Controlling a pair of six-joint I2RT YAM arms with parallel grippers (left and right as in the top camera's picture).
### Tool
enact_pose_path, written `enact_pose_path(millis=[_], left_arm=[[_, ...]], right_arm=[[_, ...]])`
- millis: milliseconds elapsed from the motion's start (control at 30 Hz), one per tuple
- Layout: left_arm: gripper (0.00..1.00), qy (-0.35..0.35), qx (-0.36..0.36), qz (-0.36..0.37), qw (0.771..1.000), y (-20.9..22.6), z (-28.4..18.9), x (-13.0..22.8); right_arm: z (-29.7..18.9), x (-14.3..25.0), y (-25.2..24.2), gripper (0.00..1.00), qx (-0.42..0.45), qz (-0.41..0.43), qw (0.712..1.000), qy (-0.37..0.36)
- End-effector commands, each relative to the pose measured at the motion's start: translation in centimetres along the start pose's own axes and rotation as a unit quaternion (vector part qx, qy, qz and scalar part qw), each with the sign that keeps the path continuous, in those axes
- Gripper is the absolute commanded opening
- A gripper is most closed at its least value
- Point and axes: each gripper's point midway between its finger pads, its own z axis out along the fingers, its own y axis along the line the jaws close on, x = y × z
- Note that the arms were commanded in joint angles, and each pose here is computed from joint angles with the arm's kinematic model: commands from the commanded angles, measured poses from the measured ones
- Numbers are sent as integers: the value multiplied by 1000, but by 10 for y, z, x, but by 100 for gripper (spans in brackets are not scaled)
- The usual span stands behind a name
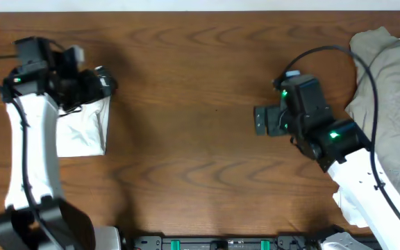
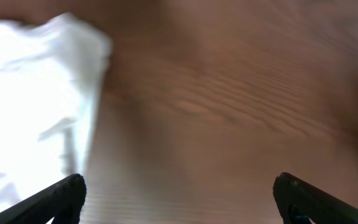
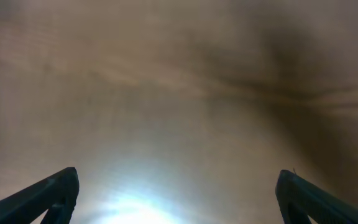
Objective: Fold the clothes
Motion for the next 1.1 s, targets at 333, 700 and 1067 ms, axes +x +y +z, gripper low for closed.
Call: enact_pose_path(millis=[333, 700, 1067], left_arm=[[98, -1, -50, 164, 985, -77, 7, 23], [98, -2, -40, 160, 986, -79, -31, 49], [98, -190, 10, 189, 963, -82, -102, 95]], right_arm=[[1, -22, -71, 99, 89, 62, 994, -31], [-52, 14, -69, 99, 76, 75, 994, -10], [-127, 70, -69, 99, 24, 76, 979, -190]])
